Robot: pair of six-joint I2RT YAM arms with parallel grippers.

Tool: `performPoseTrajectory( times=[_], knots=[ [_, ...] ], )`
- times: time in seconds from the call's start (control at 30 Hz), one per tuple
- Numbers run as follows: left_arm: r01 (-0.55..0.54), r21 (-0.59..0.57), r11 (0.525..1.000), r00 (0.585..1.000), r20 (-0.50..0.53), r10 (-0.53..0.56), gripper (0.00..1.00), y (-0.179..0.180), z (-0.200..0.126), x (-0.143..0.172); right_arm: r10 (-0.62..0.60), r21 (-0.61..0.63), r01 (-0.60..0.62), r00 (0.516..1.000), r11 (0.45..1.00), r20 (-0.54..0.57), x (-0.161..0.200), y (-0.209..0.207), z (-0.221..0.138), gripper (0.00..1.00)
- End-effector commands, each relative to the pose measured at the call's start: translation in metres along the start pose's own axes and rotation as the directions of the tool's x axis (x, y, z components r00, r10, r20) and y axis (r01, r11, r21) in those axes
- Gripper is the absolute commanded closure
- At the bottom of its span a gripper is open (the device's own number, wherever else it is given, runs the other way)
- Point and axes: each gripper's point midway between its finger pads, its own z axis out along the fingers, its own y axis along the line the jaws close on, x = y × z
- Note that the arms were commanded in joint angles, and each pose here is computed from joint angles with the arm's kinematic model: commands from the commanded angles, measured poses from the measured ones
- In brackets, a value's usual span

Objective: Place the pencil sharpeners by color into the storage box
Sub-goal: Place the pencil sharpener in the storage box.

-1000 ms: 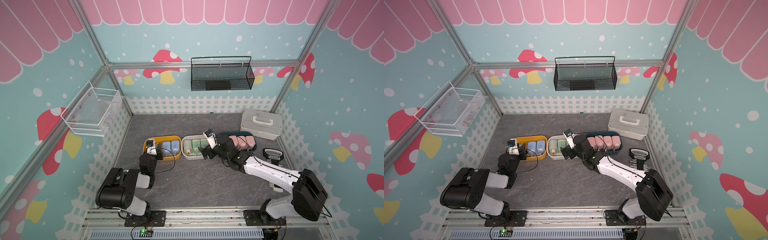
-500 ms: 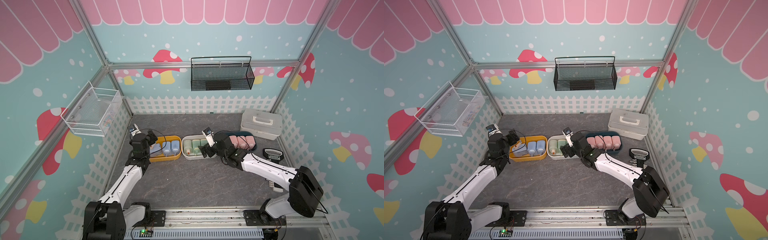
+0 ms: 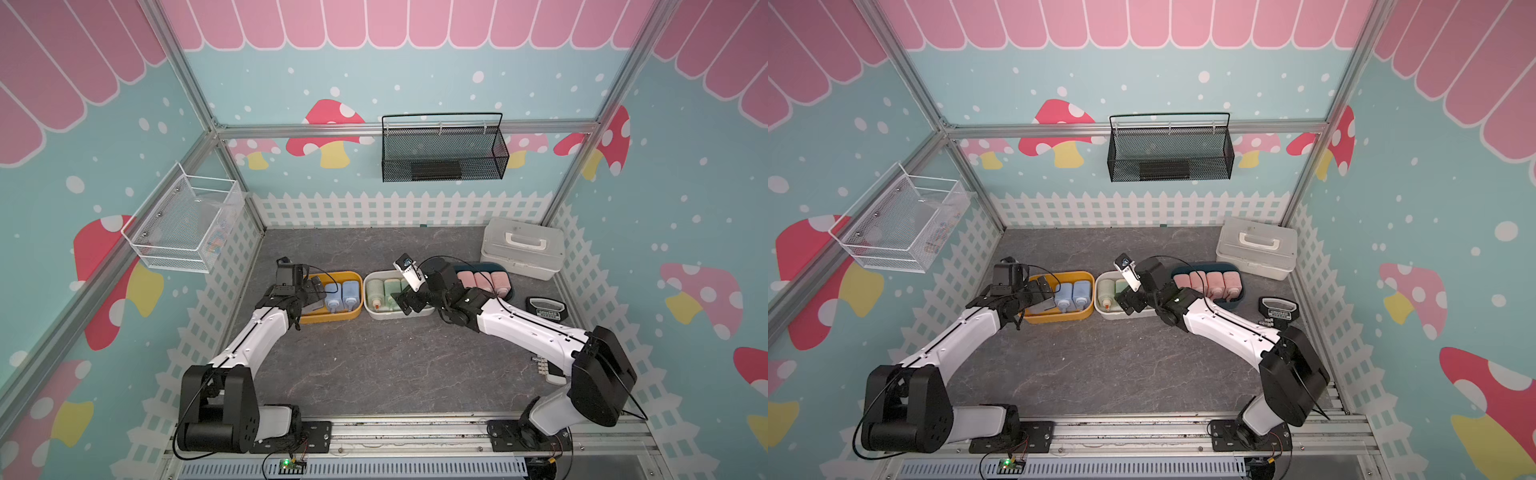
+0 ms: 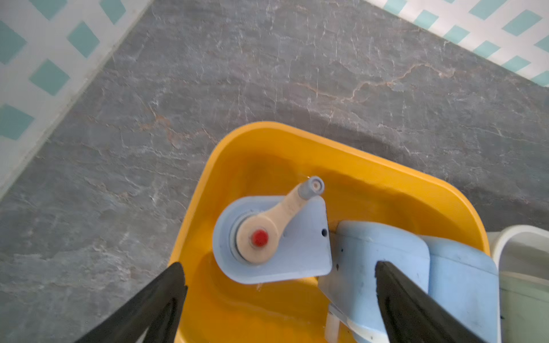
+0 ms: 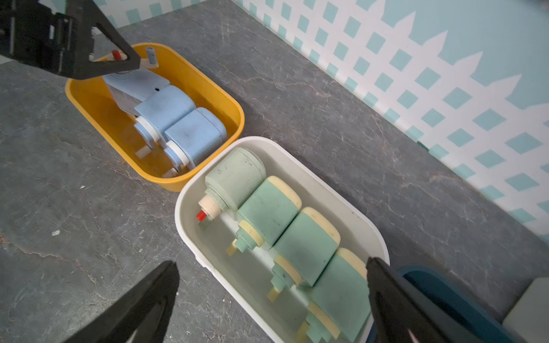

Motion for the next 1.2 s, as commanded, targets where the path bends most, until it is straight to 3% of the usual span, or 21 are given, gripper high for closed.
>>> performPoseTrajectory(
  times=[0.0,0.1,0.2,0.37,0.47,0.57,0.67,0.8,0.87,0.97,1.03,1.1,1.17],
  knots=[
    [0.172,-0.008,0.985,0.980,0.101,-0.170,0.01,0.019,-0.024,-0.037,-0.174,-0.164,0.177,0.984,0.971,0.031,-0.010,0.026,-0.001,0.01],
    [0.339,-0.021,0.940,0.937,0.102,-0.336,0.01,0.027,-0.022,-0.026,-0.320,-0.233,0.338,0.941,0.912,0.113,-0.024,0.040,0.003,0.01],
    [0.372,-0.088,0.924,0.925,0.120,-0.361,0.01,0.043,-0.024,-0.024,-0.434,-0.336,0.491,0.870,0.804,0.233,-0.045,0.063,0.015,0.01],
    [0.358,-0.269,0.894,0.934,0.108,-0.341,0.01,0.083,-0.011,-0.029,-0.484,-0.383,0.586,0.808,0.714,0.335,-0.078,0.075,0.058,0.02],
    [0.441,-0.250,0.862,0.894,0.042,-0.445,0.01,0.099,0.010,-0.030,-0.490,-0.425,0.691,0.719,0.585,0.493,-0.090,0.100,0.071,0.03],
    [0.452,-0.169,0.876,0.884,-0.046,-0.465,0.01,0.090,0.029,-0.035,-0.442,-0.426,0.713,0.689,0.557,0.574,-0.108,0.115,0.095,0.04],
    [0.425,-0.170,0.889,0.890,-0.103,-0.444,0.03,0.087,0.040,-0.026,-0.450,-0.438,0.711,0.694,0.551,0.562,-0.114,0.127,0.131,0.06],
    [0.275,-0.126,0.953,0.949,-0.126,-0.290,0.06,0.071,0.034,-0.018,-0.417,-0.442,0.674,0.725,0.592,0.548,-0.123,0.129,0.152,0.05],
    [0.155,-0.068,0.985,0.986,-0.057,-0.159,0.05,0.058,0.022,-0.030,-0.404,-0.463,0.639,0.759,0.615,0.511,-0.121,0.126,0.151,0.06],
    [-0.012,0.025,1.000,0.997,0.082,0.010,0.04,0.044,0.003,-0.052,-0.424,-0.481,0.600,0.797,0.639,0.430,-0.104,0.121,0.145,0.07],
    [-0.159,0.131,0.979,0.982,0.126,0.143,0.04,0.022,-0.010,-0.057,-0.453,-0.474,0.598,0.801,0.646,0.392,-0.093,0.116,0.135,0.06],
    [-0.348,0.278,0.895,0.935,0.165,0.313,0.06,-0.005,-0.021,-0.043,-0.482,-0.461,0.592,0.806,0.662,0.343,-0.077,0.110,0.125,0.06],
    [-0.468,0.309,0.828,0.883,0.209,0.421,0.07,-0.011,-0.023,-0.027,-0.495,-0.445,0.589,0.808,0.675,0.319,-0.067,0.103,0.112,0.06]
  ],
)
